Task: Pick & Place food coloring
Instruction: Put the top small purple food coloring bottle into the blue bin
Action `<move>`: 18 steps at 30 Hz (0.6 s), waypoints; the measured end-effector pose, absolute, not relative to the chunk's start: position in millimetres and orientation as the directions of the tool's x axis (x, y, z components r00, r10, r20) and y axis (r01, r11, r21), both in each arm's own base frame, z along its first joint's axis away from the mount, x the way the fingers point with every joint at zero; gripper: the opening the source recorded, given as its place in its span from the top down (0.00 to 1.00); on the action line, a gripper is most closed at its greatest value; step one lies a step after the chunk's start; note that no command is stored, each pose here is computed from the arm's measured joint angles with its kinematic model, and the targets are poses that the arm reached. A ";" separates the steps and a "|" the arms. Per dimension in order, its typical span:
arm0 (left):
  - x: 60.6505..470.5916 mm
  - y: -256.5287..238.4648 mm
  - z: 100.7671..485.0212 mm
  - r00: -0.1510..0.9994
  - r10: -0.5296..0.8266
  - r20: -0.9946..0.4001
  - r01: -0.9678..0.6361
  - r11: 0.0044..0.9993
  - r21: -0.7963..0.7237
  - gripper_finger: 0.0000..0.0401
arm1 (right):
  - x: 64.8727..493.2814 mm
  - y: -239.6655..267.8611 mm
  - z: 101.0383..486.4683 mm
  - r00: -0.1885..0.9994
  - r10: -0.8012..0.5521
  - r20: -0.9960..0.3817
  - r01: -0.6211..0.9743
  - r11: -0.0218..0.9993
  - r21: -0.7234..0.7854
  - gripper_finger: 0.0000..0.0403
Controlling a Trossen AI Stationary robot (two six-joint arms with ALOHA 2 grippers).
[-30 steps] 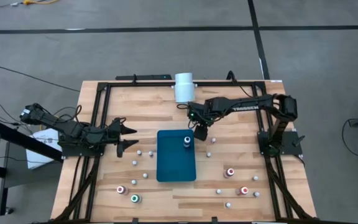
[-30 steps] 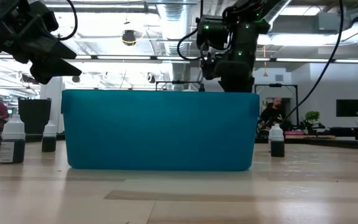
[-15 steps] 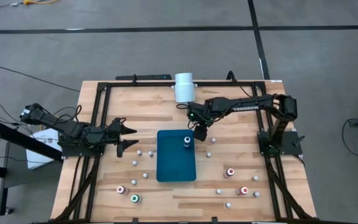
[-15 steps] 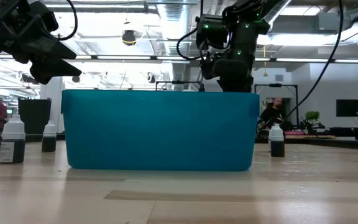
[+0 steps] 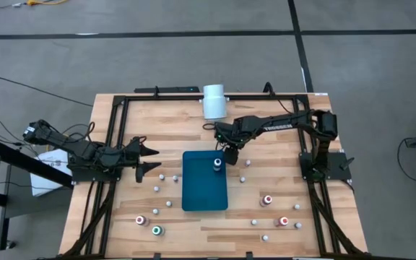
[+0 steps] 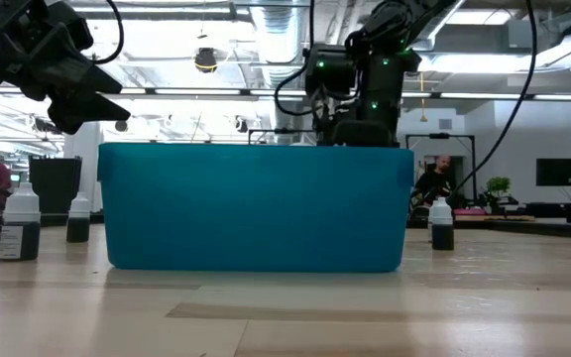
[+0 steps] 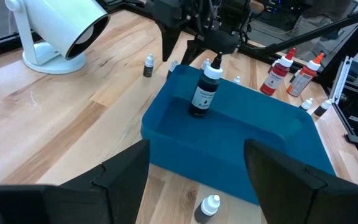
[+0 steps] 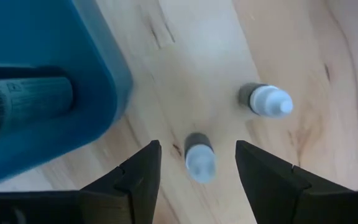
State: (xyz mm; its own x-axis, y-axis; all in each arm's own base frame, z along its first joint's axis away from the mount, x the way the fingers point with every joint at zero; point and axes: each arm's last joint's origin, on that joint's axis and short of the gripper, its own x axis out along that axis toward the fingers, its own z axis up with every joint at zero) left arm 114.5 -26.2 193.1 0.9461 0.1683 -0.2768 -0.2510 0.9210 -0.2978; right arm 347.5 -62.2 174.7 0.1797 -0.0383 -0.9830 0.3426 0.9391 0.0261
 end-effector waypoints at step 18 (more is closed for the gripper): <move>113.9 -26.0 191.2 0.940 0.170 -0.295 -0.258 0.921 -0.293 0.37 | 350.7 -65.9 151.8 0.114 -0.020 -0.993 0.352 0.936 0.021 0.57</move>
State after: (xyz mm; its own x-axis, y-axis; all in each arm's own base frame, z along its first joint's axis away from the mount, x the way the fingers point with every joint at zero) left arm 113.9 -26.0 191.2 0.9404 0.1698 -0.2946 -0.2580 0.9207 -0.2929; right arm 350.7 -65.9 151.8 0.1136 -0.0200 -0.9933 0.3522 0.9357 0.0214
